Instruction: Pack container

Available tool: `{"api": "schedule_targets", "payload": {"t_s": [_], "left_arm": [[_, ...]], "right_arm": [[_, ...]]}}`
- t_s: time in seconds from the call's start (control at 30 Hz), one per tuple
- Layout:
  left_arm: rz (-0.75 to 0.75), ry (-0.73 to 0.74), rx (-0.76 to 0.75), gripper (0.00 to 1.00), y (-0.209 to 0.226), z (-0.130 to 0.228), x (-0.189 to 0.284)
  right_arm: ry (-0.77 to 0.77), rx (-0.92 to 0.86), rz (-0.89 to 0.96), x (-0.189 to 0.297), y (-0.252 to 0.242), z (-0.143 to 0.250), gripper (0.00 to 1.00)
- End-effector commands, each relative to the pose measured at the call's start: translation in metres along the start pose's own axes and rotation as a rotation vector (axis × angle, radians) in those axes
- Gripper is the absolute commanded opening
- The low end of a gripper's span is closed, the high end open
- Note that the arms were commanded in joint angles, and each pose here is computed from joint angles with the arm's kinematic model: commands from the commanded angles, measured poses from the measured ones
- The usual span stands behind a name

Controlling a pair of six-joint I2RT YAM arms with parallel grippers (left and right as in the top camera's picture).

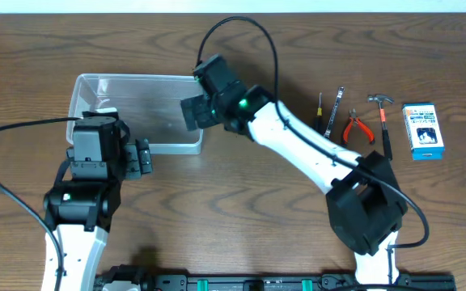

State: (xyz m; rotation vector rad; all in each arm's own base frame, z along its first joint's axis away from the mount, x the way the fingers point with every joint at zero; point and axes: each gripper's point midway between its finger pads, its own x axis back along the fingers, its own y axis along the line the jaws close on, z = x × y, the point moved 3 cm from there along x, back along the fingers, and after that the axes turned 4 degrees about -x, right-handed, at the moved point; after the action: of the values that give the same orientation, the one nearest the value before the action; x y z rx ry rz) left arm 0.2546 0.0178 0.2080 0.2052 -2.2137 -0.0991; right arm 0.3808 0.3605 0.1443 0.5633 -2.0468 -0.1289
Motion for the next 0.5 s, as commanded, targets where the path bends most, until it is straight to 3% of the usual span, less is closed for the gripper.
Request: {"api": "schedule_targets", "payload": {"t_s": [0.0, 0.33, 0.47], "left_arm": [[-0.009, 0.017, -0.024, 0.98, 0.0, -0.001, -0.002], [-0.011, 0.061, -0.033, 0.98, -0.002, 0.002, -0.012], [-0.011, 0.061, -0.033, 0.98, -0.002, 0.002, -0.012]], "right_arm": [[-0.05, -0.066, 0.034, 0.004, 0.012, -0.004, 0.88], [-0.011, -0.15, 0.16, -0.031, -0.008, 0.019, 0.82], [0.022, -0.163, 0.179, -0.044, -0.014, 0.03, 0.69]]}}
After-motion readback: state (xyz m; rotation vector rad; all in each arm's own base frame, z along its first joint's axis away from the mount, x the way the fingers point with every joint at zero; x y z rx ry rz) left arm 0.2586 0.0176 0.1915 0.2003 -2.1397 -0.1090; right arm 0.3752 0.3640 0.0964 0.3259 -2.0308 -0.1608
